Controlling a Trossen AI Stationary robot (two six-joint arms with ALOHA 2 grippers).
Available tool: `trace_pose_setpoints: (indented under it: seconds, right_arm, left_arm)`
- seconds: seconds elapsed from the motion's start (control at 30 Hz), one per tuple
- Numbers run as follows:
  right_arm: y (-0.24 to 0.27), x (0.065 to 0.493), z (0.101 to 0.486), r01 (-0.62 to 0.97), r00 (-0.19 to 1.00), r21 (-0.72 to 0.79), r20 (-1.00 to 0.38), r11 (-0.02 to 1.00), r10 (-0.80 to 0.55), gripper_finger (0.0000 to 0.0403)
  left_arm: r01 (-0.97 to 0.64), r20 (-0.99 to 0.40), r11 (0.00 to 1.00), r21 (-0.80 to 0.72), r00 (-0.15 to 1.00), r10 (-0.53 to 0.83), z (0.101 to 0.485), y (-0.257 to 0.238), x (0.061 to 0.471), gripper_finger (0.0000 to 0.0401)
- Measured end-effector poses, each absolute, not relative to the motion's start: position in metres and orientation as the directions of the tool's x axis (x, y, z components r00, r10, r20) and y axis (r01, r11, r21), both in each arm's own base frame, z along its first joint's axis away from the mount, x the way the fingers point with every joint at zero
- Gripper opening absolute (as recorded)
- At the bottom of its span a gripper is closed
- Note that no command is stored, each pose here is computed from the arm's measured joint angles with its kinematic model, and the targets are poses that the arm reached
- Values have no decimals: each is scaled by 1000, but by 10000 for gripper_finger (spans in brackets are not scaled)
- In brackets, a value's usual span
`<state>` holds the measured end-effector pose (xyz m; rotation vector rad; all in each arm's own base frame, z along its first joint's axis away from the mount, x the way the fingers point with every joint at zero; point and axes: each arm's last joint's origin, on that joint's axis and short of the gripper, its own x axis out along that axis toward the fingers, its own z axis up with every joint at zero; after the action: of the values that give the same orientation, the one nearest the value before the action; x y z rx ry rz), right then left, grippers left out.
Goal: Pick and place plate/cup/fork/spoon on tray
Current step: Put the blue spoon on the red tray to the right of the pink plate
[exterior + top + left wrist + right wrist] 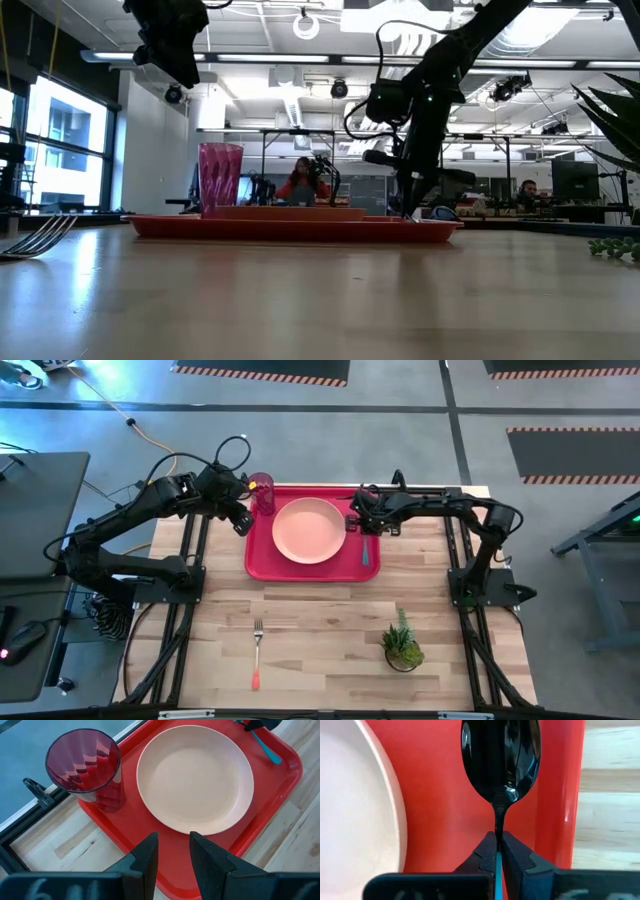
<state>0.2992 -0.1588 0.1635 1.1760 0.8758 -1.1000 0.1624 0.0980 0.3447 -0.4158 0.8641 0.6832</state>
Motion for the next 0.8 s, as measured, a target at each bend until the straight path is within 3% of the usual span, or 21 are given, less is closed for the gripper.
trace_pose_setpoints:
  seconds: [0.8]
  right_arm:
    - [-166,300,145,972,234,229,-960,50,-151,0]
  left_arm:
    - [-697,-804,715,-64,460,376,345,98,162,102]
